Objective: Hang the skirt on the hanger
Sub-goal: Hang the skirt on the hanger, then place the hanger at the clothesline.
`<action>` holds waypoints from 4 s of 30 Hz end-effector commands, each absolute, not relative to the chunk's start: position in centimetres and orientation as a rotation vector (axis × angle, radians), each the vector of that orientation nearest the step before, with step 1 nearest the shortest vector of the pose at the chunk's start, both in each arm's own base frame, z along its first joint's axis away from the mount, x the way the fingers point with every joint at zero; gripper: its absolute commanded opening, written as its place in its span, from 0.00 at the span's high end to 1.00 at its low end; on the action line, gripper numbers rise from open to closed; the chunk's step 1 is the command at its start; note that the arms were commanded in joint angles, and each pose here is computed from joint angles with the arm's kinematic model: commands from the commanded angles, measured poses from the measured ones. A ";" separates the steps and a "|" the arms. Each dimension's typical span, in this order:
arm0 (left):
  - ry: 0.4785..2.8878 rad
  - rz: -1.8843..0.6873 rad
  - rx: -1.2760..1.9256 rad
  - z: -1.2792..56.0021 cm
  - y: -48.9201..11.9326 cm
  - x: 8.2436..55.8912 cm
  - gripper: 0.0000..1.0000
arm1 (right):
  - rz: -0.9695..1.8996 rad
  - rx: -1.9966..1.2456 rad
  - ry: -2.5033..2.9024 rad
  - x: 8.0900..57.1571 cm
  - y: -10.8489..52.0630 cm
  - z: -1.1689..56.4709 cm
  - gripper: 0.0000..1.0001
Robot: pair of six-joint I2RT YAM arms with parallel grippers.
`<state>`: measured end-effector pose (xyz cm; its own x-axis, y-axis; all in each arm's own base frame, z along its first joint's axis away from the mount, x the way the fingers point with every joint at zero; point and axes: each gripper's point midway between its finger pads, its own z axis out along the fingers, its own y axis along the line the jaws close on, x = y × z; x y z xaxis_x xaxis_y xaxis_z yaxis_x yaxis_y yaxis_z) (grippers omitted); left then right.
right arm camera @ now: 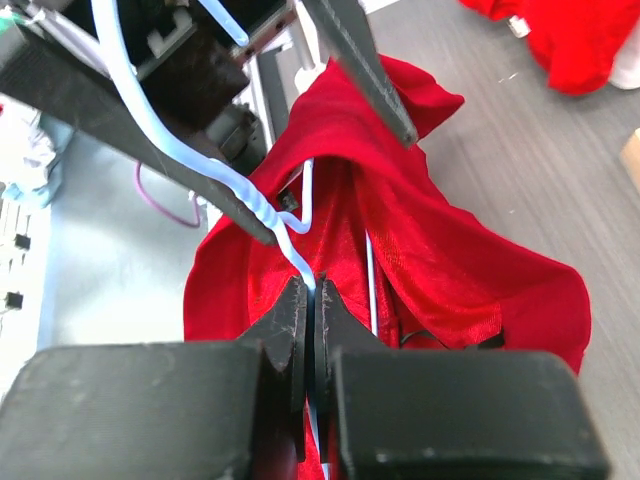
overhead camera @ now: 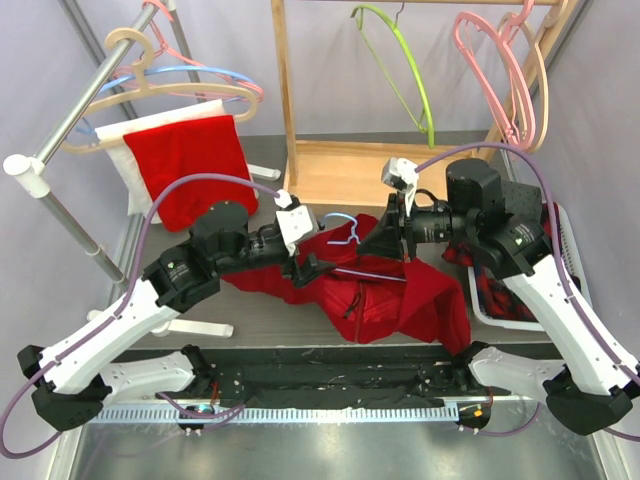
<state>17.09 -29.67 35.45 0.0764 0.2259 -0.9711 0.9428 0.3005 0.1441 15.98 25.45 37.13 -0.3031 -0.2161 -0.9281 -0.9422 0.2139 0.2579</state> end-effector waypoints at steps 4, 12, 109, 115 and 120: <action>1.319 -0.834 1.201 37.5 -30.1 16.1 0.28 | 1.216 -1.167 1.577 14.0 25.4 37.7 0.99; 1.357 -0.957 1.346 34.8 -31.5 14.9 0.53 | 1.247 -1.191 1.568 13.3 25.4 37.2 0.99; 1.671 -0.286 0.175 36.9 -16.3 25.5 0.00 | 0.446 -0.033 1.256 38.0 19.6 58.8 0.99; 1.684 -0.283 0.177 36.2 -16.4 25.5 0.00 | 0.467 -0.034 1.191 38.0 19.9 60.8 0.99; 1.689 -0.286 0.178 35.6 -16.6 25.5 0.00 | 0.475 -0.031 1.165 38.7 20.4 61.1 0.99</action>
<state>25.45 -16.57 34.51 -0.1725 0.0200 -0.9848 0.2941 0.9552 -0.0321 40.35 21.76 52.64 0.0790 0.2031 -0.9760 -0.3366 0.9270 0.1657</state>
